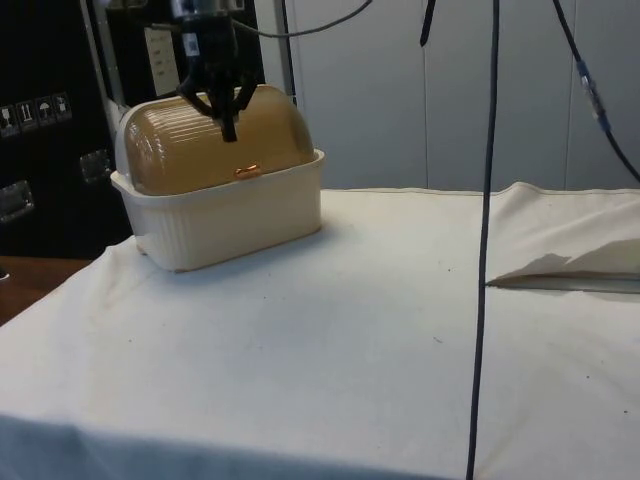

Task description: Open the lid, then close it.

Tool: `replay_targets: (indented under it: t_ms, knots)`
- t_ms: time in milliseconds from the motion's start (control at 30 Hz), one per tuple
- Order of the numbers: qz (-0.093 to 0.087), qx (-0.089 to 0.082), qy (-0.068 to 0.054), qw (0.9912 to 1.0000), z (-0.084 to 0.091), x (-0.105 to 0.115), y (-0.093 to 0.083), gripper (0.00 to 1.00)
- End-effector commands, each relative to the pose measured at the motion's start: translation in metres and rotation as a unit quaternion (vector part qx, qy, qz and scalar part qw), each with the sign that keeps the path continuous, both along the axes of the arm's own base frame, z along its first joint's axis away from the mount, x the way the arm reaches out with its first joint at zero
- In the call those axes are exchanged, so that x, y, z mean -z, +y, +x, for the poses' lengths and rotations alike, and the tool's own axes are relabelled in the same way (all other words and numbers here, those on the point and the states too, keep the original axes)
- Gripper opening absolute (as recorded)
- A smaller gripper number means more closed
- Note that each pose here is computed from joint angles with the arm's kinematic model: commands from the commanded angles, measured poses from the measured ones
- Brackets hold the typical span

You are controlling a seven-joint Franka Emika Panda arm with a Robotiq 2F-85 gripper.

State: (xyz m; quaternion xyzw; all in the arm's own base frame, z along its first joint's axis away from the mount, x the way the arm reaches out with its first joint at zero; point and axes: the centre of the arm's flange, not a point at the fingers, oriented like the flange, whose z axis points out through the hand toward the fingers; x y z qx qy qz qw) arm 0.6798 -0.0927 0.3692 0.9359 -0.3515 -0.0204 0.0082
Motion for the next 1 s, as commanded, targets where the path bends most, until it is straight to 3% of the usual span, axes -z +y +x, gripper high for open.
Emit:
replay_targets:
  t_ms: [0, 100, 133, 167, 333, 400, 433, 633, 667, 700, 933, 967]
  knots:
    - [-0.002, 0.001, -0.006, 0.99998, -0.005, -0.002, 0.005, 0.0]
    - [-0.001, -0.001, -0.003, 1.0, -0.009, -0.002, 0.013, 0.0]
    - [0.001, -0.003, 0.006, 0.99998, -0.005, 0.001, 0.015, 0.0]
    - [0.0, -0.002, 0.0, 1.0, -0.011, -0.001, 0.019, 0.0]
    - [0.003, -0.004, 0.005, 0.99998, -0.019, -0.001, 0.034, 0.0]
    - [0.006, -0.005, 0.015, 0.99986, -0.017, 0.001, 0.036, 0.0]
    - [0.004, -0.005, 0.007, 0.99996, -0.021, -0.001, 0.041, 0.0]
    - [0.007, -0.006, 0.012, 0.99988, -0.031, -0.001, 0.059, 0.0]
    - [0.009, -0.008, 0.02, 0.99972, -0.027, 0.001, 0.056, 0.0]
    - [0.008, -0.007, 0.012, 0.99987, -0.033, -0.001, 0.062, 0.0]
    - [0.012, -0.01, 0.01, 0.99982, -0.046, -0.002, 0.077, 0.0]
    - [0.014, -0.011, 0.019, 0.99967, -0.043, 0.001, 0.074, 0.0]
